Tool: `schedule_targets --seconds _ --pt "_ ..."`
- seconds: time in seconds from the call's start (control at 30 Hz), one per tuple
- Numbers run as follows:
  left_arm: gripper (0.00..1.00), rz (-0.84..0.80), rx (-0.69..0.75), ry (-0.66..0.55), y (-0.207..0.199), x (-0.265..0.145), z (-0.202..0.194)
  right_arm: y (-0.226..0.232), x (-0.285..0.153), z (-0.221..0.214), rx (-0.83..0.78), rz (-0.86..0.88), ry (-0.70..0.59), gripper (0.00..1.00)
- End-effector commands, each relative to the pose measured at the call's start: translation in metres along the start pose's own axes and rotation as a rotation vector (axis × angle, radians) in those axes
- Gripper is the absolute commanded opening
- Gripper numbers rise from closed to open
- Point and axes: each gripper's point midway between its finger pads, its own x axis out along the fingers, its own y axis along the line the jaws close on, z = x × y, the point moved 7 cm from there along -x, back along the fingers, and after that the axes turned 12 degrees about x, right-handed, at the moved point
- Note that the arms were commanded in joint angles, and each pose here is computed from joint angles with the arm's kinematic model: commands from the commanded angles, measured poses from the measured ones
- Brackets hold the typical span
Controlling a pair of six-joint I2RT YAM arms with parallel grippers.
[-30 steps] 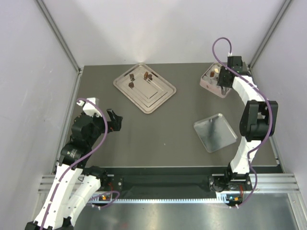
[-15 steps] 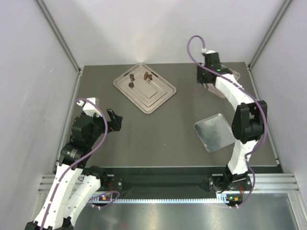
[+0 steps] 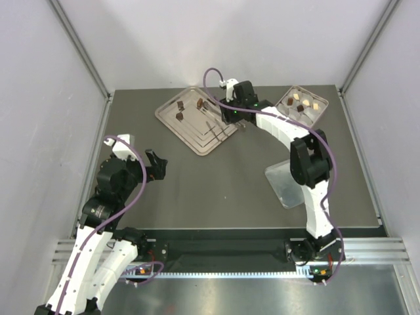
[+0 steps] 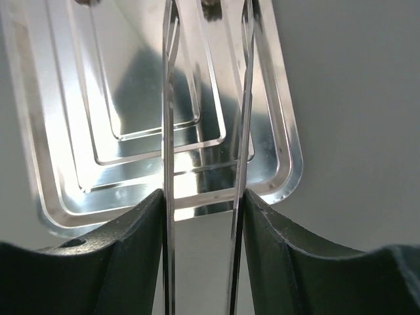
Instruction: Pack the chocolate
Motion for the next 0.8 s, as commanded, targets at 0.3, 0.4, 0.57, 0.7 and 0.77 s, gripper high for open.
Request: schedule_targets --seconds 0.3,0.4,0.57,0.7,0.77 --pt "0.99 -0.015 0.002 -0.075 -0.002 -0.002 0.013 0.01 0.042 0.01 -0.08 0.008 -0.058 0.5" --pt "0.99 -0.015 0.003 -0.073 -0.001 -0.001 0.013 0.012 0.049 0.008 -0.081 0.013 -0.054 0.5" --pt "0.99 -0.014 0.003 -0.078 -0.001 -0.002 0.014 0.014 0.058 0.01 -0.082 0.022 -0.054 0.5" --pt "0.99 -0.014 0.003 -0.078 -0.001 -0.002 0.014 0.016 0.062 0.015 -0.086 0.031 -0.063 0.49" --pt "0.99 -0.012 0.002 -0.078 -0.001 -0.002 0.014 0.017 0.065 0.013 -0.086 0.035 -0.058 0.49"
